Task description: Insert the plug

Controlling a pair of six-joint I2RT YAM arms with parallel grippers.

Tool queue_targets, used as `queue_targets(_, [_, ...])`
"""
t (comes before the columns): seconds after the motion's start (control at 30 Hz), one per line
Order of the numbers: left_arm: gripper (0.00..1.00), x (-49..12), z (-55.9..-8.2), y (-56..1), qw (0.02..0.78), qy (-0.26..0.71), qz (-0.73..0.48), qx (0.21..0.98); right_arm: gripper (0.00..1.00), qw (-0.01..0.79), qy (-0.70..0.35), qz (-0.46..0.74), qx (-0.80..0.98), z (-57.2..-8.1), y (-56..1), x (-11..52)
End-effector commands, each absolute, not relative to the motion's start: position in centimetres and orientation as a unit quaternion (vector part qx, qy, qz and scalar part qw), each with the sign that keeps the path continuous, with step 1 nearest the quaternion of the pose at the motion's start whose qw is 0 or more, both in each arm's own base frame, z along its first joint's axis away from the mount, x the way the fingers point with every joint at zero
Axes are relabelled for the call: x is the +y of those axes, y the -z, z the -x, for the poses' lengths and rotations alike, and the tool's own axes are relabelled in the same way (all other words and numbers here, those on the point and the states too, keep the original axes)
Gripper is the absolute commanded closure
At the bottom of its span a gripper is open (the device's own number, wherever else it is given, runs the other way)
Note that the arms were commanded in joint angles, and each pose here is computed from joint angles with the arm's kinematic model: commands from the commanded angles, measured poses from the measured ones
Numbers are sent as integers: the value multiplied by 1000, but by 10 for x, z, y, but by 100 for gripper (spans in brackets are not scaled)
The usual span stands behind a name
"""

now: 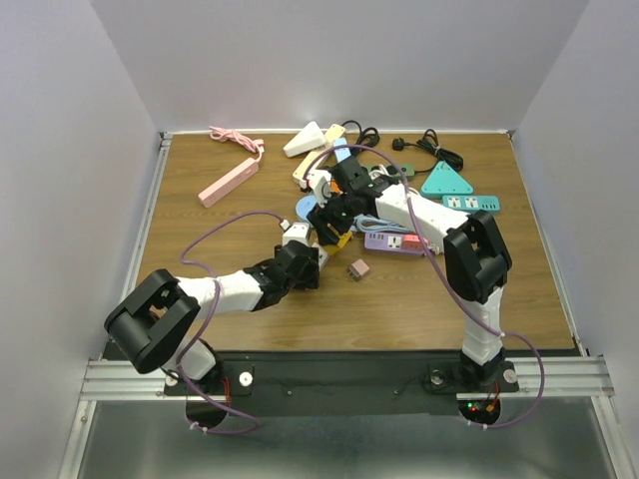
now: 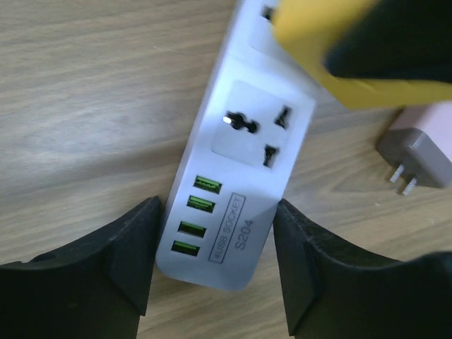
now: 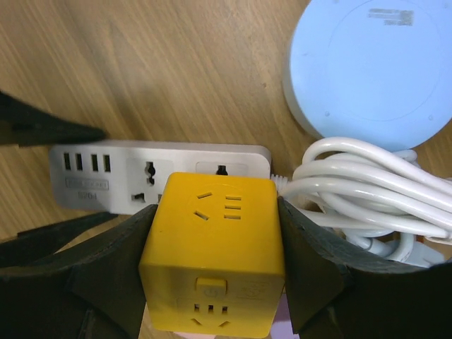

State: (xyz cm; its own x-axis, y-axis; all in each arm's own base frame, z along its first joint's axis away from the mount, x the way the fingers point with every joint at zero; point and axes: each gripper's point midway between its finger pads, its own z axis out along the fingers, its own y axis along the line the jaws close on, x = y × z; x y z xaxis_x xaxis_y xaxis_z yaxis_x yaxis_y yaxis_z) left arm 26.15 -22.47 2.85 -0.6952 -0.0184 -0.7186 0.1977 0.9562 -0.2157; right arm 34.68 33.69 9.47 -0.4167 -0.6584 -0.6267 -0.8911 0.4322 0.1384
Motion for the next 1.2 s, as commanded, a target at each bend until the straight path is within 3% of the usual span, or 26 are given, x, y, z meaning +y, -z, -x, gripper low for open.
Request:
queue_targets(0.0, [48, -219, -247, -9, 358, 143, -39, 922, 100, 249, -239, 476, 809, -351, -94, 349])
queue_targets(0.03, [53, -220, -247, -10, 358, 148, -37, 921, 99, 248, -239, 474, 811, -352, -92, 350])
queue_targets(0.23, [62, -219, -244, -6, 353, 146, -34, 924, 100, 237, -248, 472, 812, -350, -86, 354])
queue_targets(0.43, [62, -221, -248, -7, 360, 149, -39, 920, 100, 229, -273, 493, 794, -335, -90, 353])
queue_targets(0.77, [90, -240, -259, -12, 379, 166, -107, 904, 100, 199, -292, 504, 788, -315, -79, 349])
queue_targets(1.17, [100, -244, -258, 3, 362, 161, -121, 910, 100, 183, -266, 487, 812, -322, -48, 343])
